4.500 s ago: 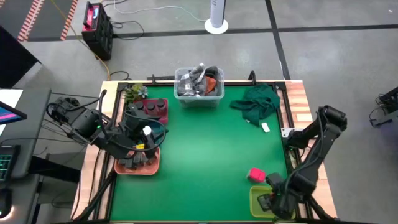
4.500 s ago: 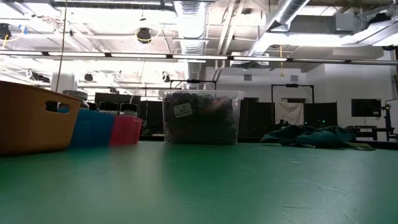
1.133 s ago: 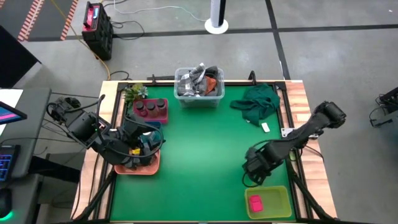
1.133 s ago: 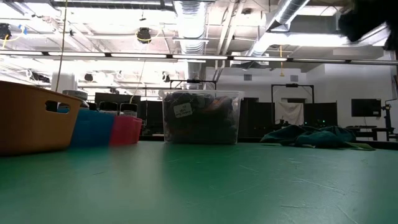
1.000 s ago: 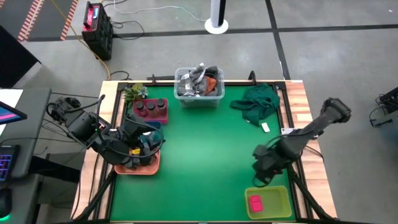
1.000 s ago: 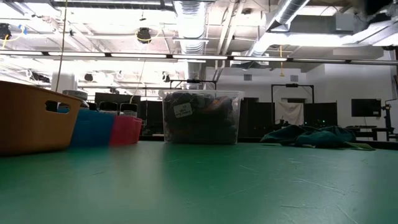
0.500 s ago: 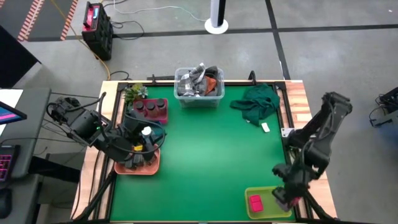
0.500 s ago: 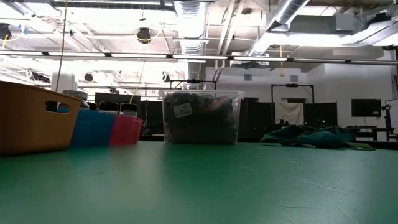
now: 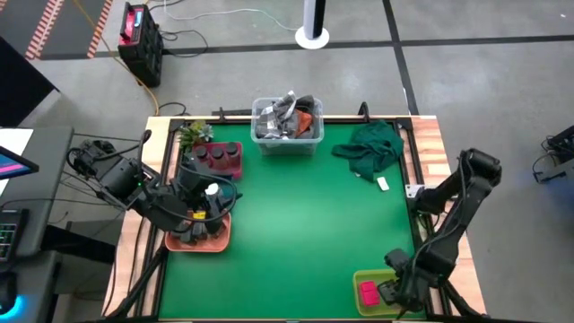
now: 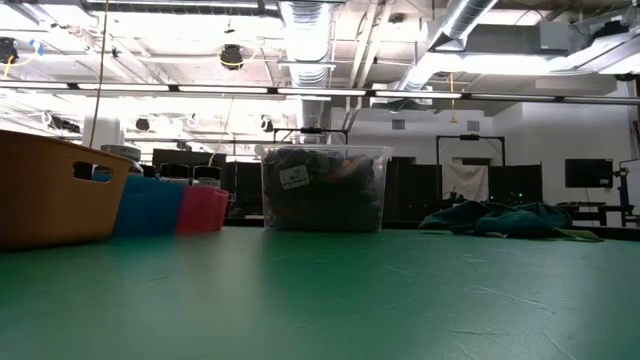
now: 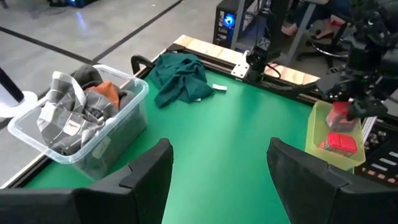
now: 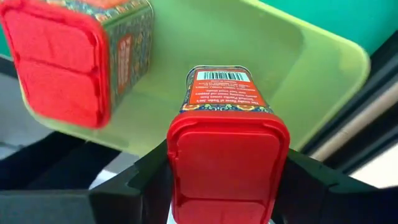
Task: Sort spices by type
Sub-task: Put the red spice can into the yellow bin
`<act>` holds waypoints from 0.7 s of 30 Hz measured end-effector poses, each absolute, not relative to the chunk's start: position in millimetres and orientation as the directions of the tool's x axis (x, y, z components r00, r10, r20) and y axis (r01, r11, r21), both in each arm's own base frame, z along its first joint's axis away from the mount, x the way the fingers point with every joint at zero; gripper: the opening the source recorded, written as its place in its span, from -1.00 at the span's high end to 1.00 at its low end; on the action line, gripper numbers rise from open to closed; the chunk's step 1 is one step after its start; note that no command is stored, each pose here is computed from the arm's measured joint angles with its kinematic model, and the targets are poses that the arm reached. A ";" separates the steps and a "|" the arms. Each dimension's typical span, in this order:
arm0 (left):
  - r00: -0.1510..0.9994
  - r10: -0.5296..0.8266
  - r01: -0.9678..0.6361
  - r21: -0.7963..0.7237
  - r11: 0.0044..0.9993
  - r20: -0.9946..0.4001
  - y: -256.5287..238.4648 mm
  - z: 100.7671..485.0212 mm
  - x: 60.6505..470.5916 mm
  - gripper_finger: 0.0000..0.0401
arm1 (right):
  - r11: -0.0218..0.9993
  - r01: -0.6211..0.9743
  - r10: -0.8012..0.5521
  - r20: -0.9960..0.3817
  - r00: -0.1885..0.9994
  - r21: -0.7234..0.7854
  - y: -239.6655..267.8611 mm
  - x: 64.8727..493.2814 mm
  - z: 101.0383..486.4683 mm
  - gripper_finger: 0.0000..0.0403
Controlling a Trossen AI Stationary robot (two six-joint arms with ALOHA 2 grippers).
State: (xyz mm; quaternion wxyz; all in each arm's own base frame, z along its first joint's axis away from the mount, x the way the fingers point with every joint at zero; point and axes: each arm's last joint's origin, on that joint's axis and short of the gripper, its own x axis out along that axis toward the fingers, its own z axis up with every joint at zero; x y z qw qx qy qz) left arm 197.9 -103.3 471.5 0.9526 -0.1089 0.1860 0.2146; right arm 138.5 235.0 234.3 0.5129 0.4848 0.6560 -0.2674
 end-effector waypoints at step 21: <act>0.839 0.332 -0.429 -0.150 0.891 -0.431 -104.0 469.9 197.4 -0.24 | 0.310 0.950 0.284 -0.958 -0.043 0.049 243.5 140.9 213.7 -0.37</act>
